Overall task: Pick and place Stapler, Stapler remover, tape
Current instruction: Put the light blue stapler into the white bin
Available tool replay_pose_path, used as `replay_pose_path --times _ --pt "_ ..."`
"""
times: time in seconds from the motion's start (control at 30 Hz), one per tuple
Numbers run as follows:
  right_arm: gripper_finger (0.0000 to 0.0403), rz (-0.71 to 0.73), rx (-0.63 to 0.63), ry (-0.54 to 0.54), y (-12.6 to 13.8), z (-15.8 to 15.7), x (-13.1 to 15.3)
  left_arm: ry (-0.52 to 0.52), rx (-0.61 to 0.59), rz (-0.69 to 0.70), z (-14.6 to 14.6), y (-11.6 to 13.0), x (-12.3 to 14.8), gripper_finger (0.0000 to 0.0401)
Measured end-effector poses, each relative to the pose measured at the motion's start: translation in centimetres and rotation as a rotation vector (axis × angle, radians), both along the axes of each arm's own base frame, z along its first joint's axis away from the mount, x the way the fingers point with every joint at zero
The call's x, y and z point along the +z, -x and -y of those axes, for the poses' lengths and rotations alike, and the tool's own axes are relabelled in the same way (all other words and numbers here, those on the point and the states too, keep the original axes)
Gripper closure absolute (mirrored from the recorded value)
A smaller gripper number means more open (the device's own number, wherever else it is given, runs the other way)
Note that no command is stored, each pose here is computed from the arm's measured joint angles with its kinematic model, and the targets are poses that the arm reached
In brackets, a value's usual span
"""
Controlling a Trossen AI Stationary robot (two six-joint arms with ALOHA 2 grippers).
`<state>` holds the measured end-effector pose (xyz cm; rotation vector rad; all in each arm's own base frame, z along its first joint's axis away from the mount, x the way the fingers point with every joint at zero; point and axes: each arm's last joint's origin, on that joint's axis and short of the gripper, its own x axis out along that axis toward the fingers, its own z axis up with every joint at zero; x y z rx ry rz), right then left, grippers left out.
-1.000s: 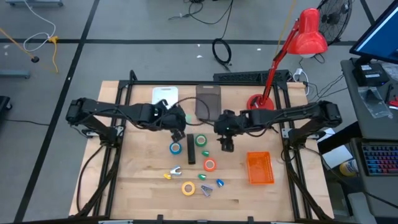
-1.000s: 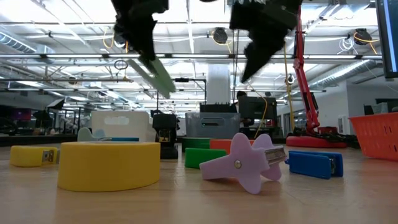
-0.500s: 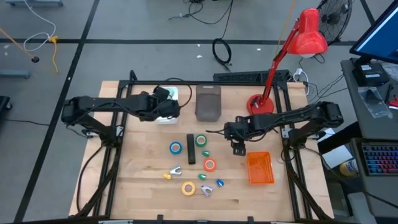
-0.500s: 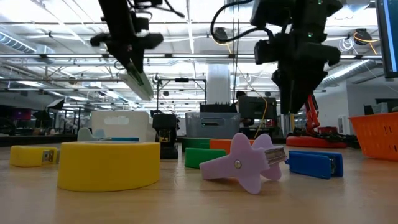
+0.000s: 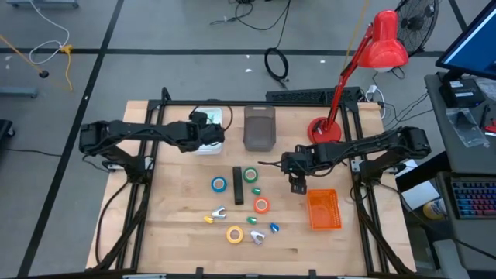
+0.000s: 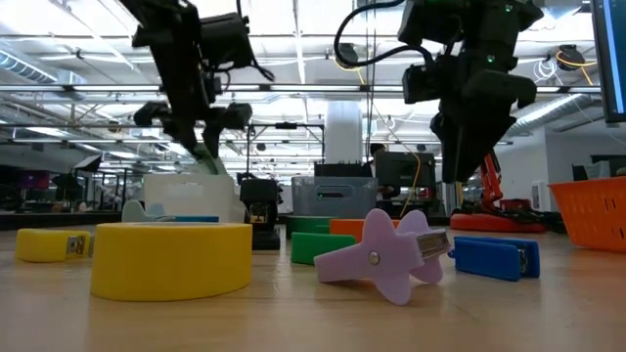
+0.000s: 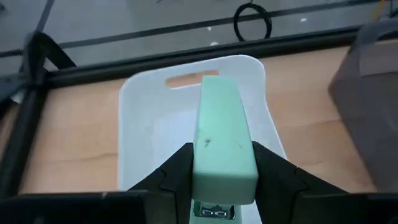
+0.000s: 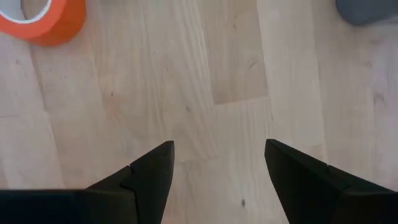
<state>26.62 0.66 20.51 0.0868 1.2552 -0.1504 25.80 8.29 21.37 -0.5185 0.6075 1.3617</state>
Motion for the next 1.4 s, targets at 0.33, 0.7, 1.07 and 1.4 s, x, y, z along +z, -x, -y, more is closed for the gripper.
replay_pose_path --times 0.33,0.7,1.07,1.4 --pt "0.0161 0.058 -0.011 -0.007 -0.5 0.0 0.2 -0.027 0.009 0.069 -0.4 -0.2 -2.5 0.0272" --pt "0.0161 0.072 -0.041 -0.018 -0.6 0.0 0.2 0.019 -0.017 0.065 -0.8 -1.2 -4.2 0.0272" --pt "0.0161 0.105 -0.041 -0.021 -0.9 0.0 0.3 0.037 -0.003 0.059 -0.8 -1.5 -5.0 0.0272" --pt "0.0160 0.129 -0.040 -0.022 -1.2 0.0 0.4 0.065 -0.014 0.082 -0.9 -1.6 -5.1 0.0185"
